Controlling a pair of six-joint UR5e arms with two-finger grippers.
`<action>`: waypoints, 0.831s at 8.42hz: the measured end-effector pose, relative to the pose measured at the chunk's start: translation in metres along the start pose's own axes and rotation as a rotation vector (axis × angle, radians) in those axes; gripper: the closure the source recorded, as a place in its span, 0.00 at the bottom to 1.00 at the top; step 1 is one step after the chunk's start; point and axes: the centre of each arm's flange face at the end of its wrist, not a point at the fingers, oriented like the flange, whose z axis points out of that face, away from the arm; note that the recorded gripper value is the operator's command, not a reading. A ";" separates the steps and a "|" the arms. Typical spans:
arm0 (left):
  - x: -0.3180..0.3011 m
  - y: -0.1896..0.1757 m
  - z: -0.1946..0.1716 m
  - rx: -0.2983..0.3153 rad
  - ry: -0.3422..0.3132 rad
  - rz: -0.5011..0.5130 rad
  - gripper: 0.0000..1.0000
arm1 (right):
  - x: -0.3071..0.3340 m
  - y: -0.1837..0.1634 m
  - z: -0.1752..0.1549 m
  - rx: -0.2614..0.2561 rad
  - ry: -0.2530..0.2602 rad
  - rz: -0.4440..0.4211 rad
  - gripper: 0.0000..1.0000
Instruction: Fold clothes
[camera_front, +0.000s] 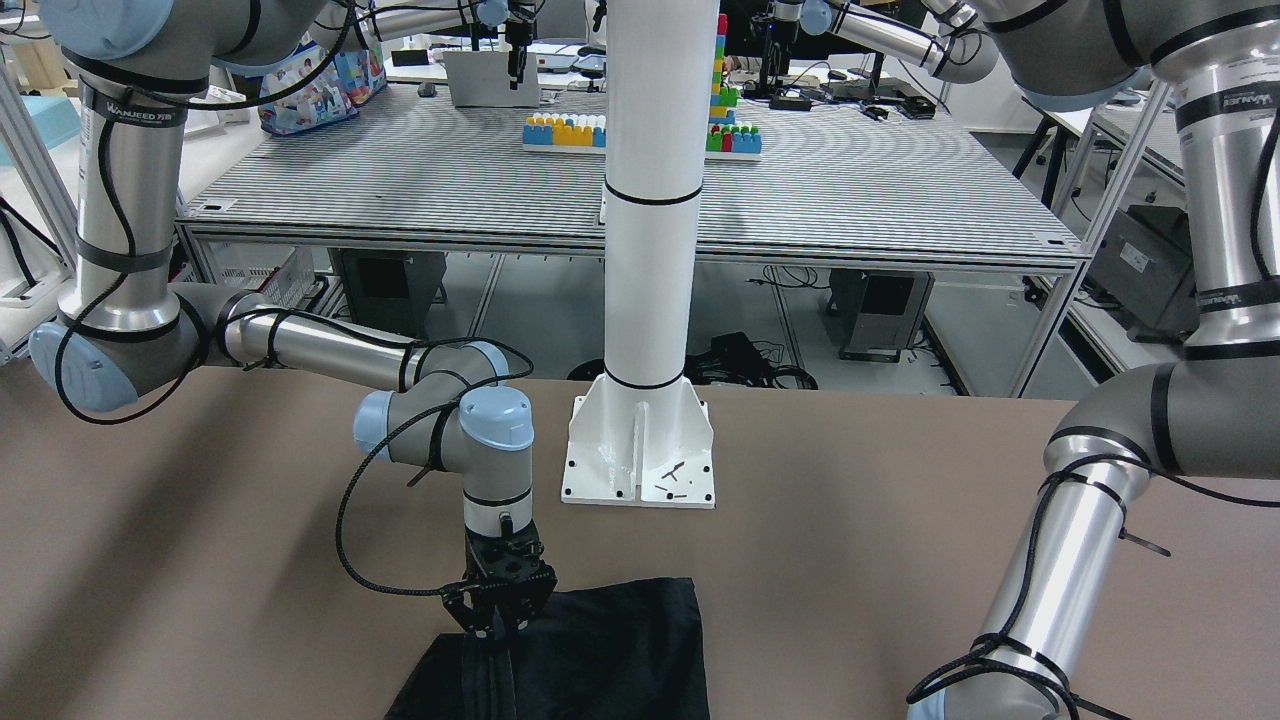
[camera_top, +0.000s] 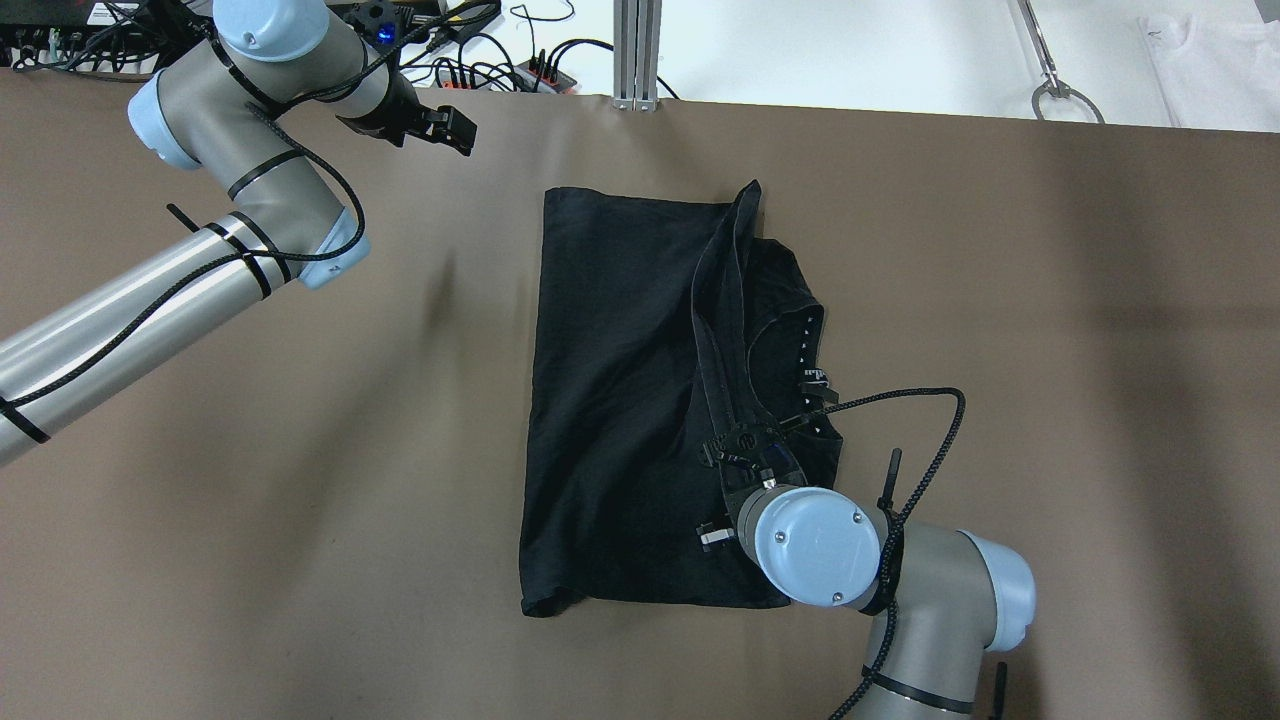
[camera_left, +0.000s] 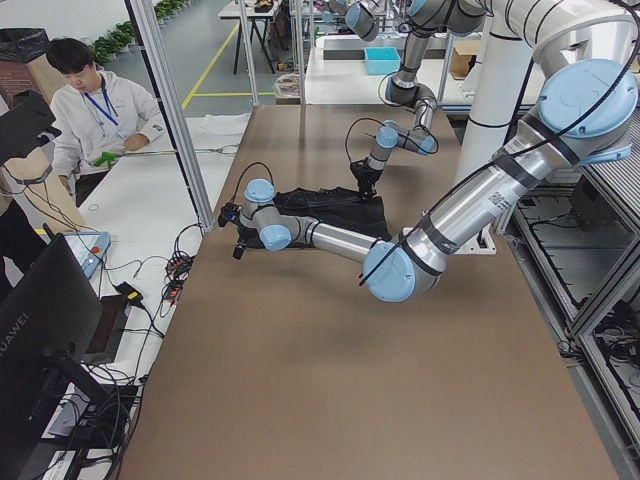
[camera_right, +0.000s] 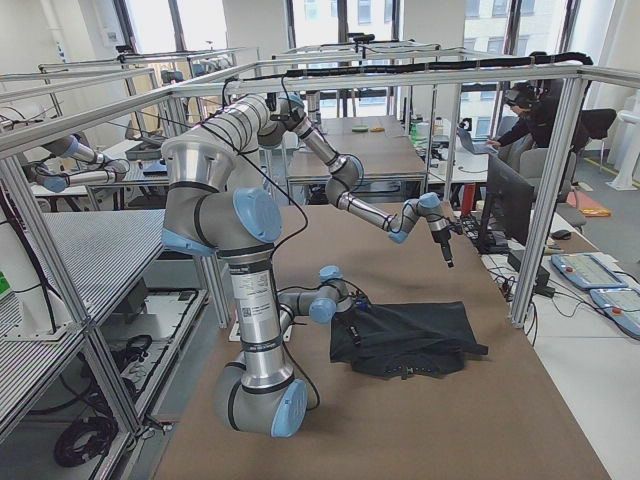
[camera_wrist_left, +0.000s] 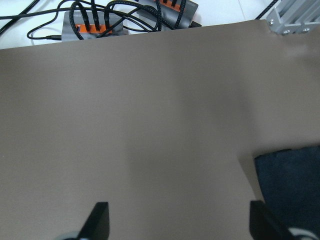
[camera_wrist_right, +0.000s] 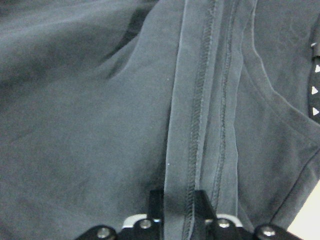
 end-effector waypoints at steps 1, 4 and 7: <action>-0.001 0.001 0.000 -0.001 -0.001 0.000 0.00 | 0.000 0.000 -0.001 0.001 -0.001 0.000 0.99; -0.001 0.001 0.001 -0.002 -0.001 0.001 0.00 | 0.000 -0.001 -0.002 0.002 -0.005 0.002 1.00; -0.001 0.001 0.001 -0.002 -0.001 0.001 0.00 | 0.017 0.010 -0.014 0.004 -0.008 0.008 1.00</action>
